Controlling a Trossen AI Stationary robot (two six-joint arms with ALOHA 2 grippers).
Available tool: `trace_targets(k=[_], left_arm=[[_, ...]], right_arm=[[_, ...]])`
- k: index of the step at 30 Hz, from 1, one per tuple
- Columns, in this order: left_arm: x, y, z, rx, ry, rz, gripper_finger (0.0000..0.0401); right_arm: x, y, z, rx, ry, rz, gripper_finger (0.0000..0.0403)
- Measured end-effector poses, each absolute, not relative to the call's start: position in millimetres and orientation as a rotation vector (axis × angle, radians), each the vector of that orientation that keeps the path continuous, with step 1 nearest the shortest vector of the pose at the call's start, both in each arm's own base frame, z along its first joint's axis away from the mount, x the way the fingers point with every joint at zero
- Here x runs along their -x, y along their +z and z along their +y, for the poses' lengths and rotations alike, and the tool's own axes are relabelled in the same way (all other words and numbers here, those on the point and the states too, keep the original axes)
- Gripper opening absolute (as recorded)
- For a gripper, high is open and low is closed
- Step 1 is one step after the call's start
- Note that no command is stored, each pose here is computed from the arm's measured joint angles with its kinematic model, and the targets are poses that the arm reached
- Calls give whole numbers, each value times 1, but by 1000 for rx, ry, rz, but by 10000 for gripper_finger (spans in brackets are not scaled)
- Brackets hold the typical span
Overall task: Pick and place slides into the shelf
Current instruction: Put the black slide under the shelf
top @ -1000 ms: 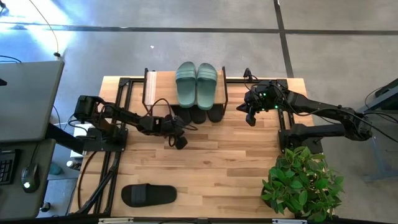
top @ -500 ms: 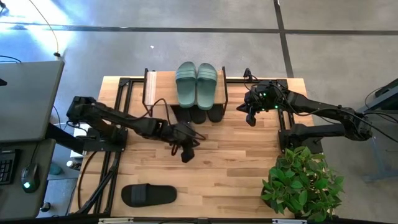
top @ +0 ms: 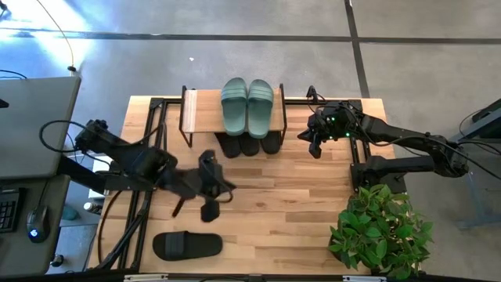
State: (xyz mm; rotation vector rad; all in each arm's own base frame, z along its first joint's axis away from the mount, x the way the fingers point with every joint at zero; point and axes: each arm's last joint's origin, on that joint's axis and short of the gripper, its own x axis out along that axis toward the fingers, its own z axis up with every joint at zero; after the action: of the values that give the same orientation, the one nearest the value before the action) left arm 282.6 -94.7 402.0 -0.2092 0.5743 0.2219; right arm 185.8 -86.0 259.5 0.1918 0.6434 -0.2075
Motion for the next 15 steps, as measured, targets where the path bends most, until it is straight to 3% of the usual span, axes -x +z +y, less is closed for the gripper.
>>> trace_targets(k=[10,15], left_arm=[[-252,388,-144,524,254,749,1],[-243,374,-154,734,378,873,0]], right_arm=[[-184,258,-89,-244,-350,661,0],[-184,258,-89,-234,-351,667,0]])
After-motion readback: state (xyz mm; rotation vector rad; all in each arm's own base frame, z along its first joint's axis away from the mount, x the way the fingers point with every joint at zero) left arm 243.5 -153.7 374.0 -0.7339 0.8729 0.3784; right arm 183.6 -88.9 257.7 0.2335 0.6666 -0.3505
